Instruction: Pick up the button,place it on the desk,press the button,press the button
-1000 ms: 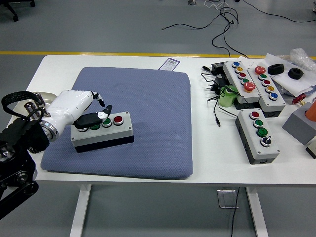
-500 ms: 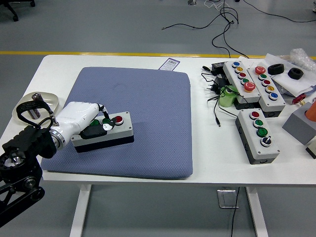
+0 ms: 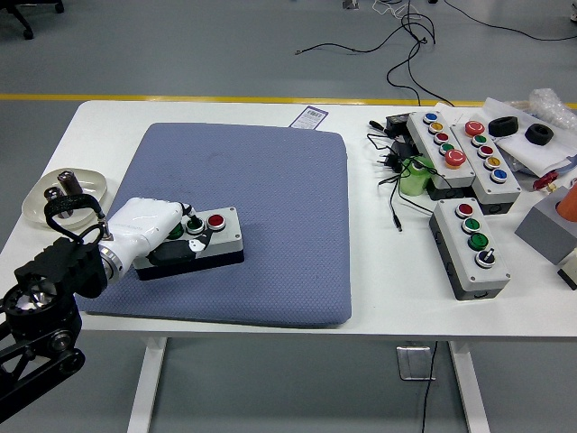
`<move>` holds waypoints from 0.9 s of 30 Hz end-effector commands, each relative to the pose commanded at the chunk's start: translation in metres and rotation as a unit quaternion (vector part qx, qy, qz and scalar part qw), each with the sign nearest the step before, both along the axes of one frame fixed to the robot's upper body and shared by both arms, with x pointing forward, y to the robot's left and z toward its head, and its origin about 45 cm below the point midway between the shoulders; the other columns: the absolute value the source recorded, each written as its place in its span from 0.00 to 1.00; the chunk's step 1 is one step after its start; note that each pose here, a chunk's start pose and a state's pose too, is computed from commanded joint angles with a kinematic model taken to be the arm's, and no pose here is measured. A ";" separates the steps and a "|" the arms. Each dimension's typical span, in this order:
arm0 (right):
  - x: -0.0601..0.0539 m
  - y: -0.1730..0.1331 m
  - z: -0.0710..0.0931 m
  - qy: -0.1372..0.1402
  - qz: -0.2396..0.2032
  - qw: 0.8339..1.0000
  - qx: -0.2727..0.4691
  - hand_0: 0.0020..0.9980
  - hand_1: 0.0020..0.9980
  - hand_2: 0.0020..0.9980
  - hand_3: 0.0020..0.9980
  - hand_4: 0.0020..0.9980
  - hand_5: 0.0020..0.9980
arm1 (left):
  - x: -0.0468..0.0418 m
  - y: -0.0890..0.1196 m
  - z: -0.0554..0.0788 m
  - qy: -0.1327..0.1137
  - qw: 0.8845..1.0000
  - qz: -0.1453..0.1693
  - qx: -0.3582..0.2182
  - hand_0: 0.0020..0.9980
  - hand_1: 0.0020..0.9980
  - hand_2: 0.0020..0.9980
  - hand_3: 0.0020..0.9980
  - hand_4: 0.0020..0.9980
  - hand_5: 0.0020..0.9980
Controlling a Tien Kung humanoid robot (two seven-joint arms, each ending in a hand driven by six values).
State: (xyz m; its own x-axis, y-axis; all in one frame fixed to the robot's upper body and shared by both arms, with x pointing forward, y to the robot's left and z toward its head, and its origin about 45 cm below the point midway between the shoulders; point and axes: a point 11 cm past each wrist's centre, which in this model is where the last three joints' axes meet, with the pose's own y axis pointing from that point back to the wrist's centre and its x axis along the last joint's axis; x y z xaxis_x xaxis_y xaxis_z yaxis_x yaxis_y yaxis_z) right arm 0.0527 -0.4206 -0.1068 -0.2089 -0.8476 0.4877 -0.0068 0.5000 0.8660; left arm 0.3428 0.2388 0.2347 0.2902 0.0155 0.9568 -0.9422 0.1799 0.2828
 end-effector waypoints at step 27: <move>0.004 0.000 0.000 -0.003 0.002 1.000 0.001 0.54 0.64 0.69 0.61 0.28 0.12 | 0.0020 -0.017 0.002 -0.039 0.998 -0.013 -0.042 0.00 0.00 0.00 0.69 0.57 1.00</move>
